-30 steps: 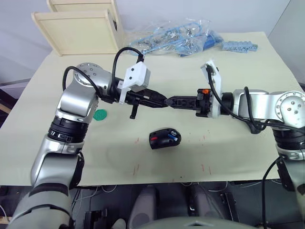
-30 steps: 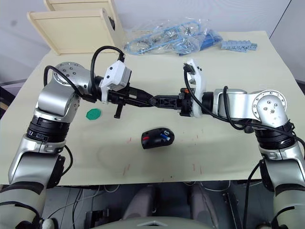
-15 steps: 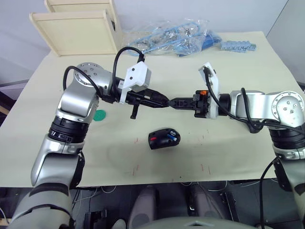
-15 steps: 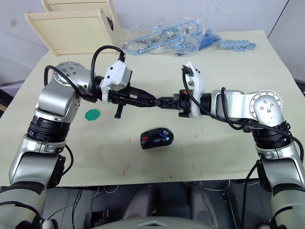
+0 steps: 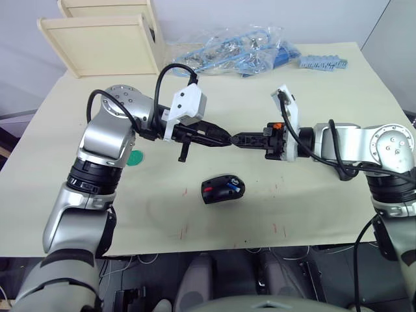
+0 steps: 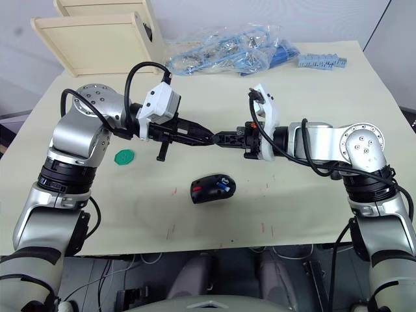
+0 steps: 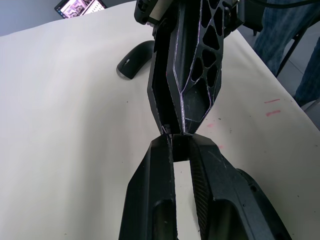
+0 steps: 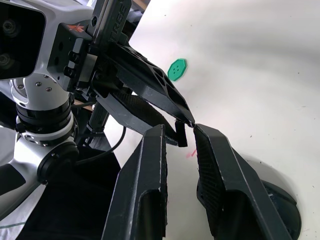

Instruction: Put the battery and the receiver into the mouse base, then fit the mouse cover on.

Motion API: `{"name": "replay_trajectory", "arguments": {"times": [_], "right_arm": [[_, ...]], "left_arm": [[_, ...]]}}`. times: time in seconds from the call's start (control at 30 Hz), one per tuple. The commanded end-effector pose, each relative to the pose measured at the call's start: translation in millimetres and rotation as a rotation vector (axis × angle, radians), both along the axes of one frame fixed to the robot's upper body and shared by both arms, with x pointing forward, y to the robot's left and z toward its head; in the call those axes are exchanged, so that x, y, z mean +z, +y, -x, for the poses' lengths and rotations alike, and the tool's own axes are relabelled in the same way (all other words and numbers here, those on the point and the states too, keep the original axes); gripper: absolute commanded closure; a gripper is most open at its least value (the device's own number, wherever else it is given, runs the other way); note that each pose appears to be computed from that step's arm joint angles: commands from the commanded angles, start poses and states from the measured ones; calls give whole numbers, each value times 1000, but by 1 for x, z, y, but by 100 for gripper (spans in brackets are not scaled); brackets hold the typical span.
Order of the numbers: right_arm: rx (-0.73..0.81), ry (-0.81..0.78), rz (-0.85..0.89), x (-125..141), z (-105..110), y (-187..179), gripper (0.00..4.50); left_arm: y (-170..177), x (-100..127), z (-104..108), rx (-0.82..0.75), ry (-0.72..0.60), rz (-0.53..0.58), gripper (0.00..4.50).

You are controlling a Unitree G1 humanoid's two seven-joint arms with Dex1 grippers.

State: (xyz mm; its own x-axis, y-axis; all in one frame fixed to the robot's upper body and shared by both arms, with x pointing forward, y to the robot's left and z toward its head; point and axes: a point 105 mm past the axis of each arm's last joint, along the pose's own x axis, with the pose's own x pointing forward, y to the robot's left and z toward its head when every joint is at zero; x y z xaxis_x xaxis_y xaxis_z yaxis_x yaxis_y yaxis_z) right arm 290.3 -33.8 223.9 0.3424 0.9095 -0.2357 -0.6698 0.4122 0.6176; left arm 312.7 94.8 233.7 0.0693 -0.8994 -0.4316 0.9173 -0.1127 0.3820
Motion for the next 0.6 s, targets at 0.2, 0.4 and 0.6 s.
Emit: {"name": "replay_trajectory", "arguments": {"times": [0.2, 0.4, 0.6], "right_arm": [[44, -29, -33, 10, 9, 5, 443], [39, -39, -30, 13, 8, 3, 443], [25, -44, -16, 12, 7, -3, 450]], "left_arm": [[-9, 14, 8, -46, -66, 13, 437], [-7, 14, 6, -21, -37, 47, 437], [7, 13, 8, 37, 9, 67, 217]]}}
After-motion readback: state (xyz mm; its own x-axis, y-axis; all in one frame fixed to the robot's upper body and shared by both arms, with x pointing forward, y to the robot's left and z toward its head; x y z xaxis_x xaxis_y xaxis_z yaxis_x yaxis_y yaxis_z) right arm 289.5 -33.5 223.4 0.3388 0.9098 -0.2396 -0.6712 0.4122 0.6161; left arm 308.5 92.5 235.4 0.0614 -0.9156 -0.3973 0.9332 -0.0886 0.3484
